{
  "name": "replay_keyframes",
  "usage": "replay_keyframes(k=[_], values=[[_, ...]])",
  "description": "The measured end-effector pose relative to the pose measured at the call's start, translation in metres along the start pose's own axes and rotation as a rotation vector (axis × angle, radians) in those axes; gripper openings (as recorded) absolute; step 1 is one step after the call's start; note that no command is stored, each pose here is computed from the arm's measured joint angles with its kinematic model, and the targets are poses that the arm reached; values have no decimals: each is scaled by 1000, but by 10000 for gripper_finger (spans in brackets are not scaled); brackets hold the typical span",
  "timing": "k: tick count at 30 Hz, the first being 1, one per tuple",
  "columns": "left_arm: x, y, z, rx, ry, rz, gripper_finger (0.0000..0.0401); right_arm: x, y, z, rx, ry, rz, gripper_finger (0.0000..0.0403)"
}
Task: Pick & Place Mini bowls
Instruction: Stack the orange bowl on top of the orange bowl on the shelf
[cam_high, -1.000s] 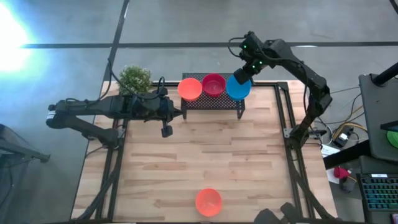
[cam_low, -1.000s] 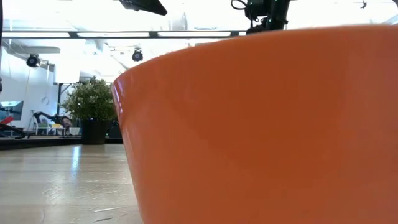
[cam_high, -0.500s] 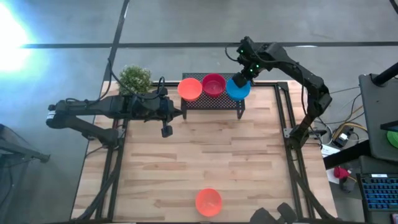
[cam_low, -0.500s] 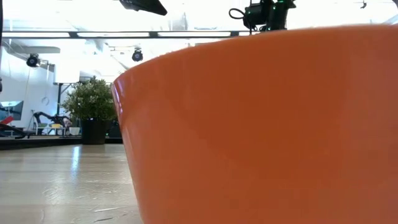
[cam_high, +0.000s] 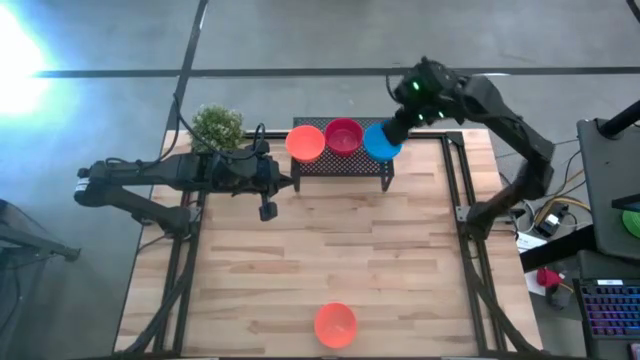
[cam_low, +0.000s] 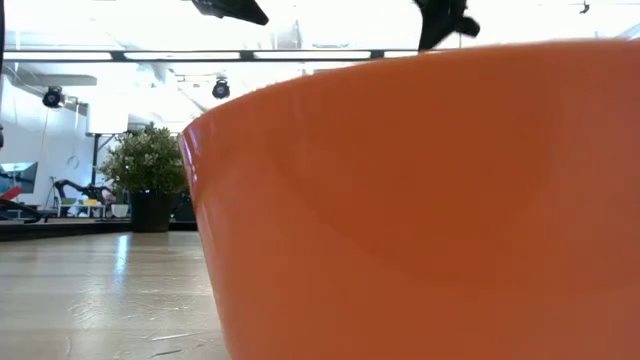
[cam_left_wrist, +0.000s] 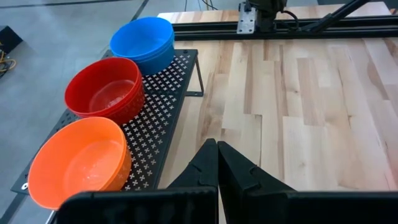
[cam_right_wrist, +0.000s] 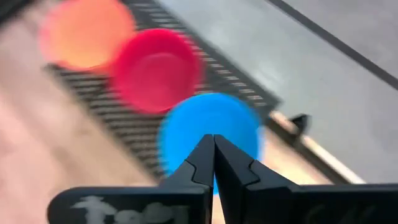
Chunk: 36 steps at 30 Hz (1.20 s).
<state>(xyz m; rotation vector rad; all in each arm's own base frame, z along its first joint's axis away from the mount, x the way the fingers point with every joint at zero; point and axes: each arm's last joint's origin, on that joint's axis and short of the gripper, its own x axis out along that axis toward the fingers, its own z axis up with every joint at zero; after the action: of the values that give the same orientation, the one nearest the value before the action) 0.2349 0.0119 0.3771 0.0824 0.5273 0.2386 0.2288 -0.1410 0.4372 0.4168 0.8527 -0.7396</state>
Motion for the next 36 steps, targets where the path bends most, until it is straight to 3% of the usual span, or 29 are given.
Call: replay_keyframes(k=[8,14,19,24,28,36], values=[[7,-12,-7,81,45,-163,0,-63,63,-55,-75,-89,190,8],[17,-27,-11,183,89,-235,0,-88,93,-95,-127,-73,314,8],[17,-36,-14,194,110,-264,0,-81,124,-133,-262,26,388,8],[14,-42,-13,117,113,-282,0,-67,149,-169,-380,78,436,8],[19,-50,-15,32,147,-292,0,-56,153,-192,-425,109,493,8],[28,-67,-20,-116,214,-288,0,-17,160,-228,-518,260,747,8]])
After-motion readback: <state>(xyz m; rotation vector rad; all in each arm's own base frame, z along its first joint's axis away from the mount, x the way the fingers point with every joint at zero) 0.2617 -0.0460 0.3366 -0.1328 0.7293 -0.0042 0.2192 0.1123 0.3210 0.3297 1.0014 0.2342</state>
